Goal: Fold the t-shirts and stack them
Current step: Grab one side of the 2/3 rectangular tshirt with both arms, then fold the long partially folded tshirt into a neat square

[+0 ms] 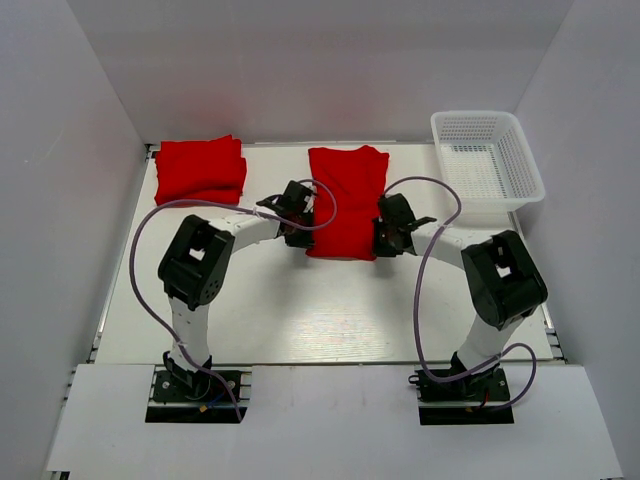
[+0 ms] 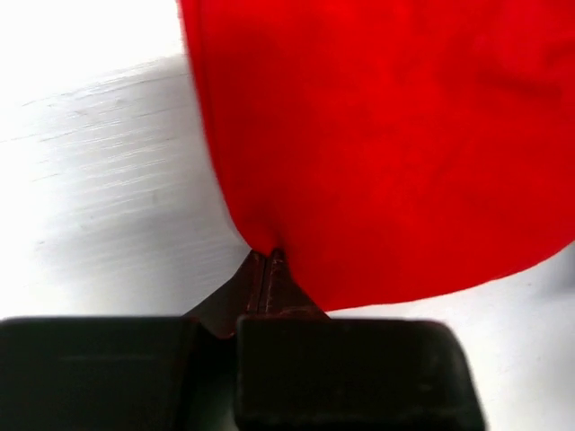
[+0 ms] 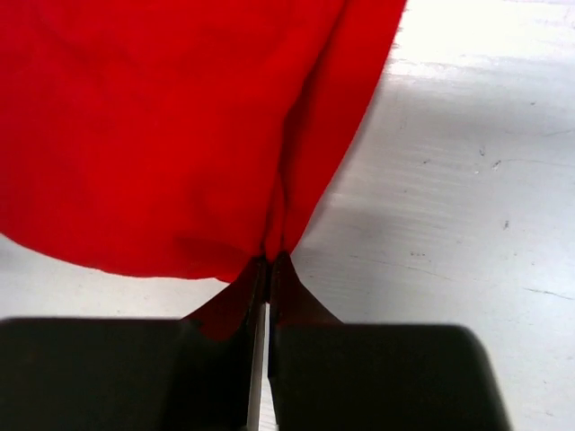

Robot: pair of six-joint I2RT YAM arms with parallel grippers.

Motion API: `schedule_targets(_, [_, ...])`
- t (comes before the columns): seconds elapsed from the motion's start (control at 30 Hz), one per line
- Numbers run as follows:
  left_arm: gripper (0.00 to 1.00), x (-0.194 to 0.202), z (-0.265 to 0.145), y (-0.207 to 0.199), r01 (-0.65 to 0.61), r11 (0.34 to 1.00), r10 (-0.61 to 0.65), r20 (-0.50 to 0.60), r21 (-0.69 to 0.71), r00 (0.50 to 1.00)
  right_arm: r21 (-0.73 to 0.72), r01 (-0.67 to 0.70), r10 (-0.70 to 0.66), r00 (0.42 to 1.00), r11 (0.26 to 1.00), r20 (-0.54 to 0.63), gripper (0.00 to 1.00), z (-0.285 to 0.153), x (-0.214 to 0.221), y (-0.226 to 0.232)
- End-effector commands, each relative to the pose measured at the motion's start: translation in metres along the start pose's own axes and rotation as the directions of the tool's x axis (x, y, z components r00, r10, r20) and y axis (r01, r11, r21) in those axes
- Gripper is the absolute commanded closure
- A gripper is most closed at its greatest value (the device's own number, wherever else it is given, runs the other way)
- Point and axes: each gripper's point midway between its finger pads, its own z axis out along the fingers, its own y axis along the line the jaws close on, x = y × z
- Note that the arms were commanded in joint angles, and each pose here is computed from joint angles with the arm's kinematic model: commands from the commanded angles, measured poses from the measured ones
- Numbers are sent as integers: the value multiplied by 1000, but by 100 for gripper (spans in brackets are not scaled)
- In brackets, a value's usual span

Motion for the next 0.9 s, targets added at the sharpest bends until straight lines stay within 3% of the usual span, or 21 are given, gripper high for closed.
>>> schedule_targets(0.0, [100, 43, 9, 7, 10, 1000, -13, -121, -29, 993, -37, -37, 36, 999, 999, -23, 100, -7, 17, 1])
schedule_targets(0.27, [100, 41, -69, 5, 81, 996, -81, -10, -34, 997, -128, -80, 75, 996, 988, -49, 100, -64, 56, 5])
schedule_targets(0.5, [100, 64, -133, -19, 89, 992, -85, -43, 93, 995, -230, -72, 63, 997, 970, -48, 100, -132, 85, 10])
schedule_targets(0.67, [100, 52, -182, -37, 89, 983, -90, -2, 160, 996, -306, -45, 56, 998, 951, 27, 100, -176, 67, 24])
schedule_targets(0.87, [100, 1, -210, -43, 96, 986, -117, 161, 134, 980, -244, -32, 64, 990, 969, 123, 100, -201, 29, 20])
